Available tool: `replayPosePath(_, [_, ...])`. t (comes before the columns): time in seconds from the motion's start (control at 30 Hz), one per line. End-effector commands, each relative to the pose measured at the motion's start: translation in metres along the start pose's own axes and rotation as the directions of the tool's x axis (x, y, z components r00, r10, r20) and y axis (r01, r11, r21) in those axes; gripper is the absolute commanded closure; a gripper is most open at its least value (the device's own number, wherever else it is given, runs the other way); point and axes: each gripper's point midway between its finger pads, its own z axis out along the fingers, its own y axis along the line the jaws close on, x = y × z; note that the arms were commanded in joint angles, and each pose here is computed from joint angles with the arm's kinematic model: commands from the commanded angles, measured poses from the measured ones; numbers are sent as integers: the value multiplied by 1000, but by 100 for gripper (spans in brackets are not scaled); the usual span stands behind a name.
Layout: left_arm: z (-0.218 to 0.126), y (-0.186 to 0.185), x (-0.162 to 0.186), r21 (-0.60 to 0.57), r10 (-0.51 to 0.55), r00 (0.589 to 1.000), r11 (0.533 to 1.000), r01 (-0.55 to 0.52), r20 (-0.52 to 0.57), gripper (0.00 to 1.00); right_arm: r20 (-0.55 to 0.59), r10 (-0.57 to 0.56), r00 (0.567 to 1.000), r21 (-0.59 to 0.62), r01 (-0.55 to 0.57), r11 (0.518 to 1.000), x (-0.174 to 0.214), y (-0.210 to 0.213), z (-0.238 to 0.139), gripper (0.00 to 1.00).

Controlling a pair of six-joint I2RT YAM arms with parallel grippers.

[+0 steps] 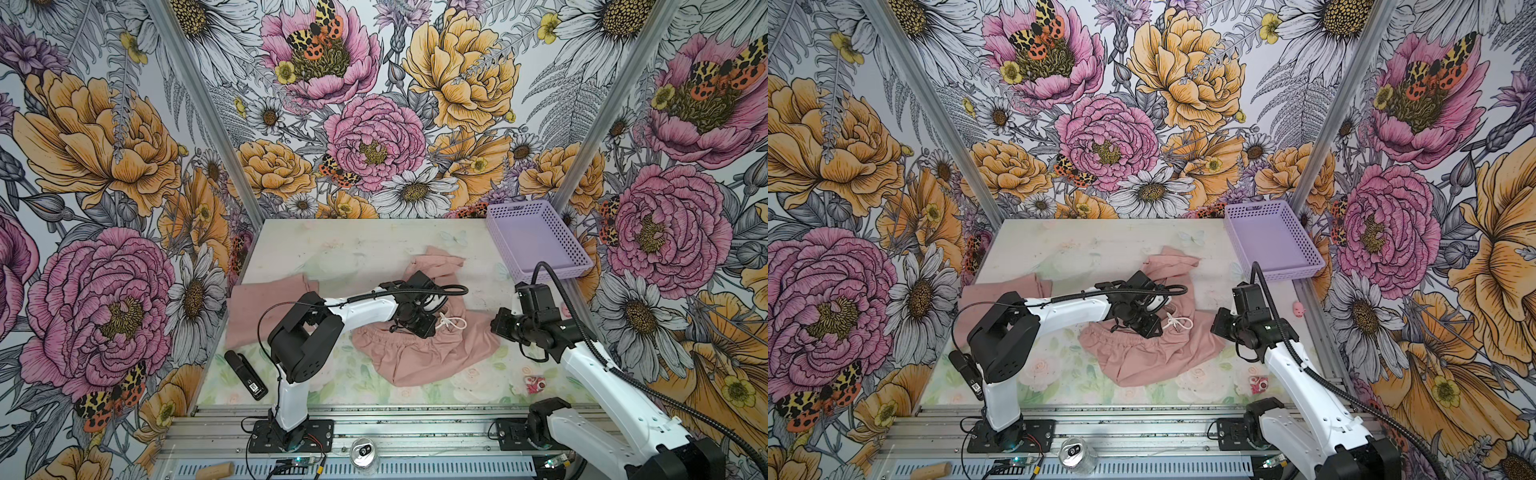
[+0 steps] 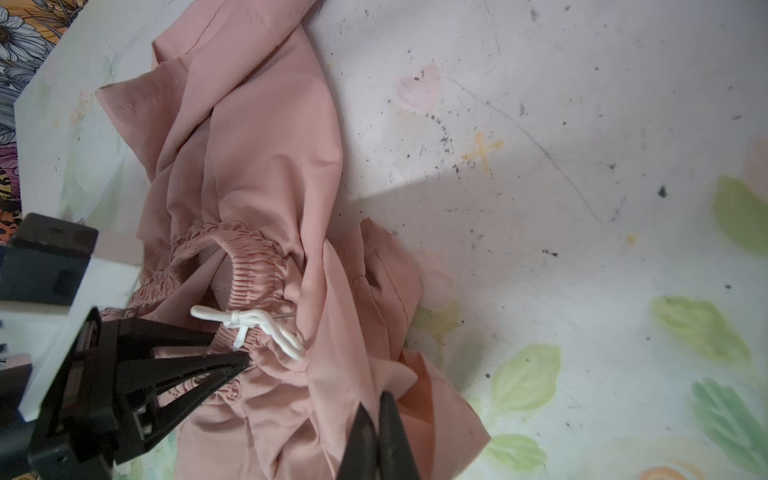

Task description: Fold and stack the mixed laundry pile

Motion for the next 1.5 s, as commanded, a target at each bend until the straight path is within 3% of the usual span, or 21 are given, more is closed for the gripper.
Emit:
replayPosePath(0.0, [-24, -7, -10, 40, -12, 998, 999, 9, 56, 100, 46, -22, 999, -7, 22, 1000, -15, 4, -12, 100])
replayPosePath(0.17, [-100, 6, -25, 30, -97, 969, 995, 92, 226, 100, 72, -21, 997, 40, 18, 999, -29, -8, -20, 100])
replayPosePath(0.4, [-201, 34, -16, 20, -228, 880, 970, 241, 416, 100, 166, -26, 986, 81, 13, 997, -66, -13, -55, 100])
replayPosePath(0.57, [-247, 42, -1, 67, -313, 805, 943, 325, 504, 100, 228, -34, 973, 88, 14, 996, -87, -7, -87, 100])
replayPosePath(0.7, [-272, 37, 7, 76, -333, 775, 934, 349, 538, 100, 247, -54, 967, 80, 36, 996, -102, 5, -105, 100])
replayPosePath(0.83, [-261, 58, 14, 64, -386, 765, 908, 415, 516, 100, 203, -74, 976, 97, 55, 994, -118, 7, -91, 100])
replayPosePath(0.97, [-223, 92, 10, 70, -452, 767, 877, 476, 455, 99, 128, -74, 989, 152, 55, 987, -135, -6, -49, 100])
replayPosePath(1.2, [-159, 146, 18, 32, -524, 775, 835, 550, 351, 48, -11, -44, 999, 212, 45, 976, -143, -29, 22, 100])
replayPosePath(1.33, [-154, 152, 35, 18, -529, 777, 830, 557, 340, 38, -1, -52, 999, 219, 51, 974, -151, -30, 26, 100])
replayPosePath(1.47, [-146, 135, 48, 50, -506, 809, 855, 516, 299, 34, 5, -63, 998, 229, 61, 972, -159, -31, 27, 100])
